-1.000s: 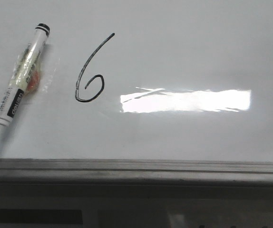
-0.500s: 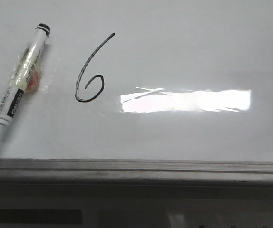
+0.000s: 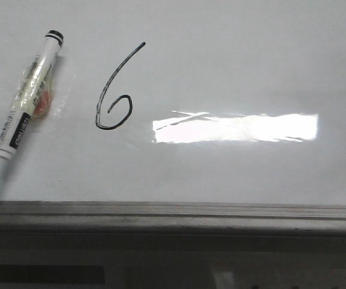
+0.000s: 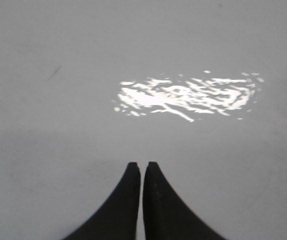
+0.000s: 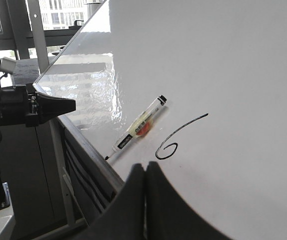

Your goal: Write number 6 on whiteboard

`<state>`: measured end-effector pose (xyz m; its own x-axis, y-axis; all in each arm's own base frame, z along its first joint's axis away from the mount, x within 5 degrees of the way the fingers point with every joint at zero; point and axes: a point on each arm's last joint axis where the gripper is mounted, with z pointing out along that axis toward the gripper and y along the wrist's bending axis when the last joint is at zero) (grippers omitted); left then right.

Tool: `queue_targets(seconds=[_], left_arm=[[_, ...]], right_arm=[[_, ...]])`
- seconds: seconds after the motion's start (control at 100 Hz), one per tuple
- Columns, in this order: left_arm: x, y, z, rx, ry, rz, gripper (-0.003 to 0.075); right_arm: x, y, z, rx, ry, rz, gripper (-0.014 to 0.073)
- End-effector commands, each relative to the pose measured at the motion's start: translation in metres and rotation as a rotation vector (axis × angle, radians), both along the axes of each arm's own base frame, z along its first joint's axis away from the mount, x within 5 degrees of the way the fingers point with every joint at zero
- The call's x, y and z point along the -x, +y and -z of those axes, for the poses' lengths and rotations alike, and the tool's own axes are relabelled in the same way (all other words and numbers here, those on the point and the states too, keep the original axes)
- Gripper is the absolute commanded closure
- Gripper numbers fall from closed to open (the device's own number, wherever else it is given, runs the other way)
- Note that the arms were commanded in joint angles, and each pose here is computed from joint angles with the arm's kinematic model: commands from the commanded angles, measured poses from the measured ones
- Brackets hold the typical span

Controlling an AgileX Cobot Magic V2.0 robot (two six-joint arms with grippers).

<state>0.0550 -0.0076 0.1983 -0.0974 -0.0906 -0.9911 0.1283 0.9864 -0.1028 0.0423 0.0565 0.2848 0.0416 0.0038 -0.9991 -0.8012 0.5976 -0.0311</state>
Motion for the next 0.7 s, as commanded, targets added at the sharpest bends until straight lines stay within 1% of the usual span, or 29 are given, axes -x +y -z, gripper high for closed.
queue_targets(seconds=[0.0,0.05,0.09,0.25,0.31,0.69], left_arm=[[0.002,0.002,-0.009,-0.006,-0.143,-0.029,0.0741],[0.000,0.002,-0.002,-0.006,-0.119,-0.040,0.0741],[0.001,0.003,0.004,-0.012,-0.049,-0.052,0.0741],[0.002,0.006,0.016,-0.022,0.088,-0.119,0.0741],[0.002,0.007,0.016,0.001,0.093,-0.131,0.0741],[0.002,0.007,0.016,0.001,0.095,-0.133,0.0741]], right_arm=[[0.001,0.000,-0.014,-0.063,-0.068,-0.005,0.0659],[0.001,0.000,-0.014,-0.063,-0.068,-0.005,0.0659],[0.001,0.000,-0.014,-0.063,-0.068,-0.005,0.0659],[0.001,0.000,-0.014,-0.063,-0.068,-0.005,0.0659],[0.001,0.000,-0.014,-0.063,-0.068,-0.005,0.0659],[0.001,0.000,-0.014,-0.063,-0.068,-0.005,0.0659]])
